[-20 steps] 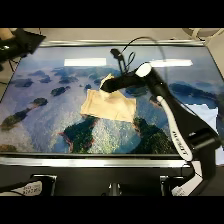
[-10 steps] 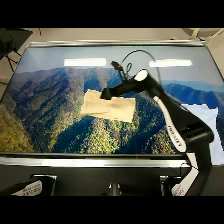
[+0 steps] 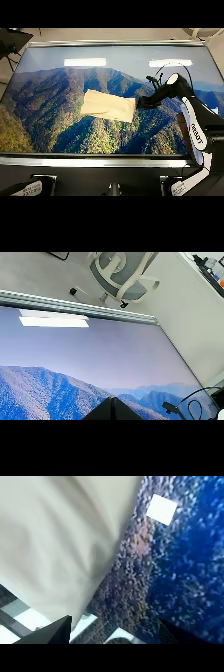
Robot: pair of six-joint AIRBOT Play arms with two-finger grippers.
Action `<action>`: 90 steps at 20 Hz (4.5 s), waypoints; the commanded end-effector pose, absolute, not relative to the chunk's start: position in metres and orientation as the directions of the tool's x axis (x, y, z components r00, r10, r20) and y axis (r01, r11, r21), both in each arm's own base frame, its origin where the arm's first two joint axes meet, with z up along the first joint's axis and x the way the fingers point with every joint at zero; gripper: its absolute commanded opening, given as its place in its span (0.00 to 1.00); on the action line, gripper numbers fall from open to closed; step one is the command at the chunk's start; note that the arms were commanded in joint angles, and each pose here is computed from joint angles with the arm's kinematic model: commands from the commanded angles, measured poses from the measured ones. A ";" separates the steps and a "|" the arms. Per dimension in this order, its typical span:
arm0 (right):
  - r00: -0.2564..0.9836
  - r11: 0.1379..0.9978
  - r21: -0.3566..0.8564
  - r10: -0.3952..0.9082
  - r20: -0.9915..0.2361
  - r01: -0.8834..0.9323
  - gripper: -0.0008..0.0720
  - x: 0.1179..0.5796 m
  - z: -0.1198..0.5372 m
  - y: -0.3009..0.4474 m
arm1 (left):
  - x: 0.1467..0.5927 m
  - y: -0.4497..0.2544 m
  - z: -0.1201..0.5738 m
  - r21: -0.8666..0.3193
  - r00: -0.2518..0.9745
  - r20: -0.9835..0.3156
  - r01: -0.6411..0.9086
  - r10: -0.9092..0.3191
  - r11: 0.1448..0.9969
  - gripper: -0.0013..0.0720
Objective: Fold the shirts.
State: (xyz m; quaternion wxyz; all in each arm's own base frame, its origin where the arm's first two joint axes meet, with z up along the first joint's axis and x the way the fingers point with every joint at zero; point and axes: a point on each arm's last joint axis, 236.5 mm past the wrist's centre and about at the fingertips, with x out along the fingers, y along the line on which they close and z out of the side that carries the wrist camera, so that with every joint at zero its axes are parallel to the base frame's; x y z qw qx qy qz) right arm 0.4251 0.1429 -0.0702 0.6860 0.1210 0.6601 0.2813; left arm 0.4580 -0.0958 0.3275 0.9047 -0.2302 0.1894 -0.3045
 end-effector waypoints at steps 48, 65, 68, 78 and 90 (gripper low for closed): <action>-0.084 0.889 0.127 0.182 -0.980 0.439 0.04 0.164 0.038 -0.210 | 0.478 -0.096 0.293 -0.535 0.756 -0.233 0.426 -0.612 0.730 0.05; 0.728 0.905 -0.272 -0.425 -0.538 0.327 0.75 0.349 0.302 -0.297 | 0.481 -0.096 0.340 -0.238 0.863 -0.296 0.347 -0.408 0.907 0.04; 0.779 0.970 -0.228 -0.204 -0.592 0.081 0.75 0.410 0.289 -0.192 | 0.496 -0.079 0.303 0.020 0.893 -0.442 0.107 -0.088 0.994 0.05; 0.088 0.888 0.135 0.192 -0.977 -0.440 0.85 0.407 0.084 0.038 | 0.384 -0.112 0.048 0.089 0.160 -0.985 0.160 0.063 0.983 1.00; 0.058 0.901 0.067 0.101 -0.993 -0.428 0.77 0.381 0.061 0.021 | 0.403 -0.110 0.045 0.066 0.214 -0.976 0.098 0.044 0.993 1.00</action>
